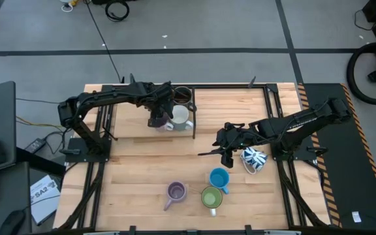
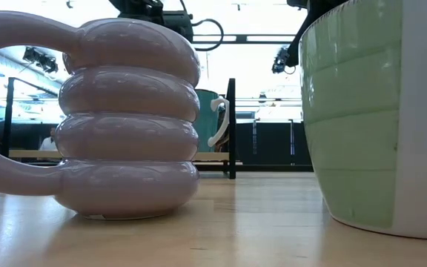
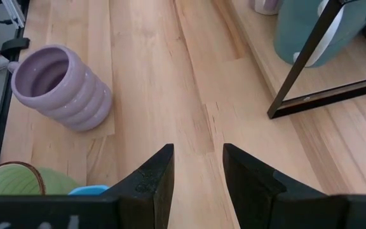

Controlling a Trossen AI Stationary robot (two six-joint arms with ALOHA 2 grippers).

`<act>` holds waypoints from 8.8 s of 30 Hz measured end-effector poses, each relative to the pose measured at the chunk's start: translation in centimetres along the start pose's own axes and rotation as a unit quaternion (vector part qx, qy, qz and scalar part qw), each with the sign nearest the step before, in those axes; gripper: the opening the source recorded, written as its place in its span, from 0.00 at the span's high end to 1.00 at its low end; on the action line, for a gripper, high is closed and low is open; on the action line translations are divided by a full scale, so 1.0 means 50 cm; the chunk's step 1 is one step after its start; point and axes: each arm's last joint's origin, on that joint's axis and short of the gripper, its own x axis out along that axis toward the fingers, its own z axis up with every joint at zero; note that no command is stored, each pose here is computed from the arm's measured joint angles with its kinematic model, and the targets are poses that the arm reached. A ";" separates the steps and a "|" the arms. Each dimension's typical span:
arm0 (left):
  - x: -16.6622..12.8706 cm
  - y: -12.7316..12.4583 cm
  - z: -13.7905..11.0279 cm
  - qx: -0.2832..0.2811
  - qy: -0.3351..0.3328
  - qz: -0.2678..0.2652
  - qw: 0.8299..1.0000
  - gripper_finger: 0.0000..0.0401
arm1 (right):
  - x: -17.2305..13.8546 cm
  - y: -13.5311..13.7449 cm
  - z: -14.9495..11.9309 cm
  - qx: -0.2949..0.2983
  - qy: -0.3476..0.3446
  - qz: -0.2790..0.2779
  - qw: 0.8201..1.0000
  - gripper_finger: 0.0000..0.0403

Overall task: Place coffee mugs
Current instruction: Put the purple mug on the left shelf, then put the purple mug on the shelf

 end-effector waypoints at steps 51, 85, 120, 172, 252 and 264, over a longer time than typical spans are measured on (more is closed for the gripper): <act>-0.178 -0.022 0.057 -0.122 -0.041 -0.021 0.991 0.68 | 0.000 0.000 0.000 -0.002 0.001 0.000 1.000 0.65; -0.308 -0.425 0.208 0.089 -0.347 -0.143 0.923 0.68 | -0.009 0.038 -0.025 -0.032 0.034 0.045 0.998 0.65; -0.080 -0.547 0.237 0.168 -0.120 -0.145 0.968 0.68 | -0.019 0.077 -0.036 -0.055 0.021 0.078 0.995 0.65; -0.099 -0.520 0.223 0.099 -0.049 -0.122 0.986 0.93 | -0.019 0.079 -0.033 -0.055 0.012 0.081 0.995 0.65; -0.169 0.229 -0.185 -0.531 0.130 0.114 0.830 0.93 | -0.022 0.088 -0.036 -0.077 0.003 0.079 0.994 0.65; -0.192 0.200 -0.175 -0.525 0.136 0.128 0.830 0.93 | -0.031 0.107 -0.047 -0.076 -0.019 0.047 0.996 0.65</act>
